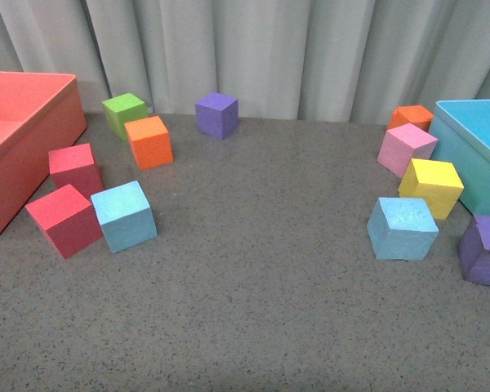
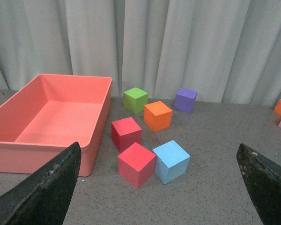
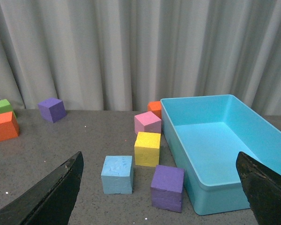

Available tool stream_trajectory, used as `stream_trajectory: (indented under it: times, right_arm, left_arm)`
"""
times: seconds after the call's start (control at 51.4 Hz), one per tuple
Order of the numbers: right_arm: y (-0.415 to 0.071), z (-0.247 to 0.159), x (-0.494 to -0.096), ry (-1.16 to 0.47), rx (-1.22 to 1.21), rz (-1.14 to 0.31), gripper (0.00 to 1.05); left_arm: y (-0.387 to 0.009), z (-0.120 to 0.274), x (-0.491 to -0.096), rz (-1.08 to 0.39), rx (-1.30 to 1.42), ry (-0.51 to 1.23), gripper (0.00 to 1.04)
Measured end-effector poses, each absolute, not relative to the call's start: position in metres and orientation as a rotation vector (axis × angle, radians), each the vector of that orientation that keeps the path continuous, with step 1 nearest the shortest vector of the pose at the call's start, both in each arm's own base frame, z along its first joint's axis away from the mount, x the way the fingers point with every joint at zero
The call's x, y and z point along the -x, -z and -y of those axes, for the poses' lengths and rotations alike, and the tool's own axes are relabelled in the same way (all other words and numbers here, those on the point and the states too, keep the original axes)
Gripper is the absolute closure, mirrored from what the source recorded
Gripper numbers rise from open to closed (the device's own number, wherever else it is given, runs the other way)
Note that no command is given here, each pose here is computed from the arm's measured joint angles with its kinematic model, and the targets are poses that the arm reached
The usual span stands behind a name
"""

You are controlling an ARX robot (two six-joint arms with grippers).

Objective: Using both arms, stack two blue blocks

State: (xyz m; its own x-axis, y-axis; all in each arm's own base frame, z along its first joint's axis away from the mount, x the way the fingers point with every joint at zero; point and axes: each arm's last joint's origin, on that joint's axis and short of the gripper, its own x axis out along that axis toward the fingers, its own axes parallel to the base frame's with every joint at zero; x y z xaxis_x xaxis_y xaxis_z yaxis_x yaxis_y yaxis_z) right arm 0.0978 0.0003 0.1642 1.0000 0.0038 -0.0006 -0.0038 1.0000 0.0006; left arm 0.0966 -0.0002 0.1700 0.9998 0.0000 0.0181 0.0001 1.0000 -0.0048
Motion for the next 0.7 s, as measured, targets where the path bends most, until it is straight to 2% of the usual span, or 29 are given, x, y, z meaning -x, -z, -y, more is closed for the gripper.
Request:
stream_trajectory:
  times: [0.7]
  right_arm:
    - [-0.1642, -0.0003, -0.0978, -0.004, -0.001, -0.001, 0.1]
  left_arm:
    - [-0.17, 0.0002, -0.0966, 0.018, 0.005, 0.0, 0.07]
